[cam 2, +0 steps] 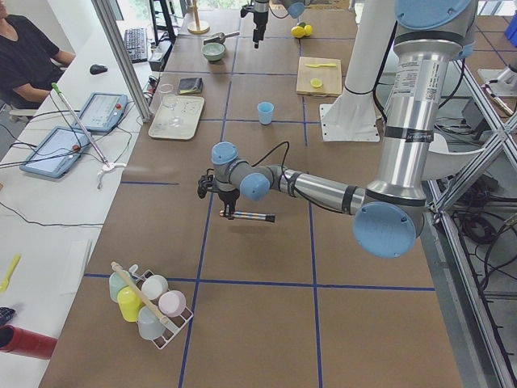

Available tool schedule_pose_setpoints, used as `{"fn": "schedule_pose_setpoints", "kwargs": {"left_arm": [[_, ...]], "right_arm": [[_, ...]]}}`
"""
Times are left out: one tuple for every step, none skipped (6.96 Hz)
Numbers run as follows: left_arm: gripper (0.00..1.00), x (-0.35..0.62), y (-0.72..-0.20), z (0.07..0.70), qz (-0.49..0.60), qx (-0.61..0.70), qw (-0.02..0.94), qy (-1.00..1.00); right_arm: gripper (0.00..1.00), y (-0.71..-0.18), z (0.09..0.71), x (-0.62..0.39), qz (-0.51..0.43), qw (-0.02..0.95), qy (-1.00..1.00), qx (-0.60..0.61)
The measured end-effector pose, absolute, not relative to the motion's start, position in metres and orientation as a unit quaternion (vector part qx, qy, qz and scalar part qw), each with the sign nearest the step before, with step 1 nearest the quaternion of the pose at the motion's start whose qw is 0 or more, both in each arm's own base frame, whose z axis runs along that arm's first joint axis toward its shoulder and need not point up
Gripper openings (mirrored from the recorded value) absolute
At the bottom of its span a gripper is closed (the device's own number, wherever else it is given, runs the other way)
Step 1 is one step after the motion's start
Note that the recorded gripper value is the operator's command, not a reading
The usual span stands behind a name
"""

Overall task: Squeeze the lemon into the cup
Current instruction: 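Lower the muddler onto the table with the left gripper and release it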

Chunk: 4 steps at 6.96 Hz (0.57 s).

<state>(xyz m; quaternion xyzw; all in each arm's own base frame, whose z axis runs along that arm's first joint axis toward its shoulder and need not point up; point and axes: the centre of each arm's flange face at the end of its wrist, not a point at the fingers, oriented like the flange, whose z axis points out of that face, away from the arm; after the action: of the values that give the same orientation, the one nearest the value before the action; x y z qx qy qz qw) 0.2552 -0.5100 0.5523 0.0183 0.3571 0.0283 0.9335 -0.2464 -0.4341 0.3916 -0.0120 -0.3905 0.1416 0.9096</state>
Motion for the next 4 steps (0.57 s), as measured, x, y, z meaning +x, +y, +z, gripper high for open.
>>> {"fn": "schedule_pose_setpoints", "kwargs": {"left_arm": [[0.00,0.2639,-0.5070,0.5541,0.037,0.015,0.934,0.356],[0.00,0.2685,-0.5056,0.5550,0.040,0.012,0.934,0.356],[0.00,0.2706,-0.5051,0.5561,0.042,0.010,0.934,0.355],[0.14,0.2720,-0.5061,0.5588,0.042,0.008,0.934,0.354]], "right_arm": [[1.00,-0.4341,0.3911,-0.2464,0.142,0.909,-0.391,-0.012],[1.00,-0.4342,0.3910,-0.2464,0.142,0.909,-0.391,-0.012],[1.00,-0.4341,0.3909,-0.2464,0.143,0.909,-0.391,-0.012],[1.00,-0.4341,0.3909,-0.2464,0.143,0.909,-0.391,-0.012]]}}
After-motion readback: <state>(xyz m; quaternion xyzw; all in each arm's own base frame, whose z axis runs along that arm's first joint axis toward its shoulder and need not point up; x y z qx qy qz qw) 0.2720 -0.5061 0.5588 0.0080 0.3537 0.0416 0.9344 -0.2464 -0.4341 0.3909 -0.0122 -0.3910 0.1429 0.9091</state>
